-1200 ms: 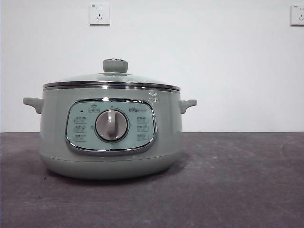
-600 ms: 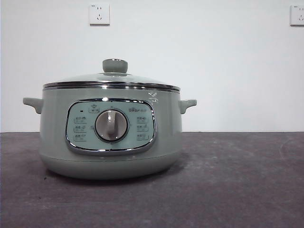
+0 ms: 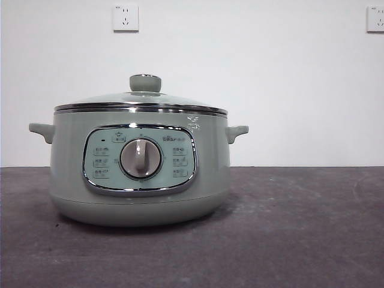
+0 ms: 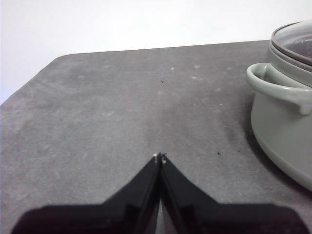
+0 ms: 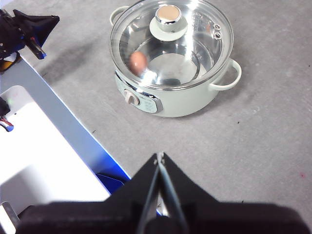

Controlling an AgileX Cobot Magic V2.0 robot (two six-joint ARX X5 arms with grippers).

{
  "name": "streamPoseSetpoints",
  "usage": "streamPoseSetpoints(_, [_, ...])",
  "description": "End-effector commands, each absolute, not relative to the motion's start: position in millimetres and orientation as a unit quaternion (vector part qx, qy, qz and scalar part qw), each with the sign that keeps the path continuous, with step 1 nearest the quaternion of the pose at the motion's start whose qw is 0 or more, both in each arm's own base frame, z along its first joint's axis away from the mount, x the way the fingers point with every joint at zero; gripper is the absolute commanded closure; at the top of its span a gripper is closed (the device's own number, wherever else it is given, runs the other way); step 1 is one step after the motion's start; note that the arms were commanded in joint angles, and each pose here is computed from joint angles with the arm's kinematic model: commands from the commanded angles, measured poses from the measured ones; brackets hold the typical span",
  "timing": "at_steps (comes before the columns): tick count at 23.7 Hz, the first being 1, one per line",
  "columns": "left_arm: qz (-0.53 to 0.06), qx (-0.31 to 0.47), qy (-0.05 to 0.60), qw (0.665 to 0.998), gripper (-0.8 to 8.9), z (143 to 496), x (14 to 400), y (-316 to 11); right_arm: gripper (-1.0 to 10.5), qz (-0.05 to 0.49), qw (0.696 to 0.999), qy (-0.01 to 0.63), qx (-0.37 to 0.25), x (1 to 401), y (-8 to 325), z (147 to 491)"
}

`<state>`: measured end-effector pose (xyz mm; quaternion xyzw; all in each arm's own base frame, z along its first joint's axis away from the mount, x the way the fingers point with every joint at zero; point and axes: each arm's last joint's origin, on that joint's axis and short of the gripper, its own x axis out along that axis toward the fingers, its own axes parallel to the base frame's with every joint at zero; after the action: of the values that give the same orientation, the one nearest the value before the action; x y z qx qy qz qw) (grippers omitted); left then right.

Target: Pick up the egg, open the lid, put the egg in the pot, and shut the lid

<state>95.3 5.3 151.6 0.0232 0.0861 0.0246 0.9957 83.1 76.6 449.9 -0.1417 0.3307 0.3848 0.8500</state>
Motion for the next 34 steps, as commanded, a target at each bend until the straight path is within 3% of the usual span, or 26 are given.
streamPoseSetpoints(1, [0.027, 0.02, 0.09, 0.995, 8.17, 147.2, 95.9, 5.8, 9.5, 0.383, 0.848, 0.337, -0.141, 81.6, 75.4, 449.2])
streamPoseSetpoints(11, [0.027, 0.02, 0.09, 0.995, 8.17, 147.2, 95.9, 5.8, 9.5, 0.377, 0.852, 0.335, -0.14, 80.8, 73.3, 449.8])
streamPoseSetpoints(14, [0.027, 0.02, 0.09, 0.995, 8.17, 147.2, 95.9, 5.8, 9.5, 0.362, 0.872, 0.293, -0.15, 72.9, 56.4, 455.5])
streamPoseSetpoints(17, [0.027, 0.02, 0.09, 0.995, 8.17, 147.2, 95.9, 5.8, 9.5, 0.358, 0.909, 0.2, -0.081, 61.1, 37.1, 469.3])
streamPoseSetpoints(20, [0.027, 0.02, 0.09, 0.995, 8.17, 147.2, 95.9, 5.8, 9.5, 0.298, 0.945, 0.118, -0.07, 46.8, 22.0, 466.5])
streamPoseSetpoints(26, [0.027, 0.02, 0.09, 0.995, 8.17, 147.2, 95.9, 5.8, 9.5, 0.245, 0.967, 0.027, -0.066, 49.1, 17.2, 405.3])
streamPoseSetpoints(34, [0.027, 0.02, 0.09, 0.995, 8.17, 147.2, 95.9, 5.8, 9.5, 0.229, 0.973, -0.014, -0.033, 71.3, 18.9, 314.2])
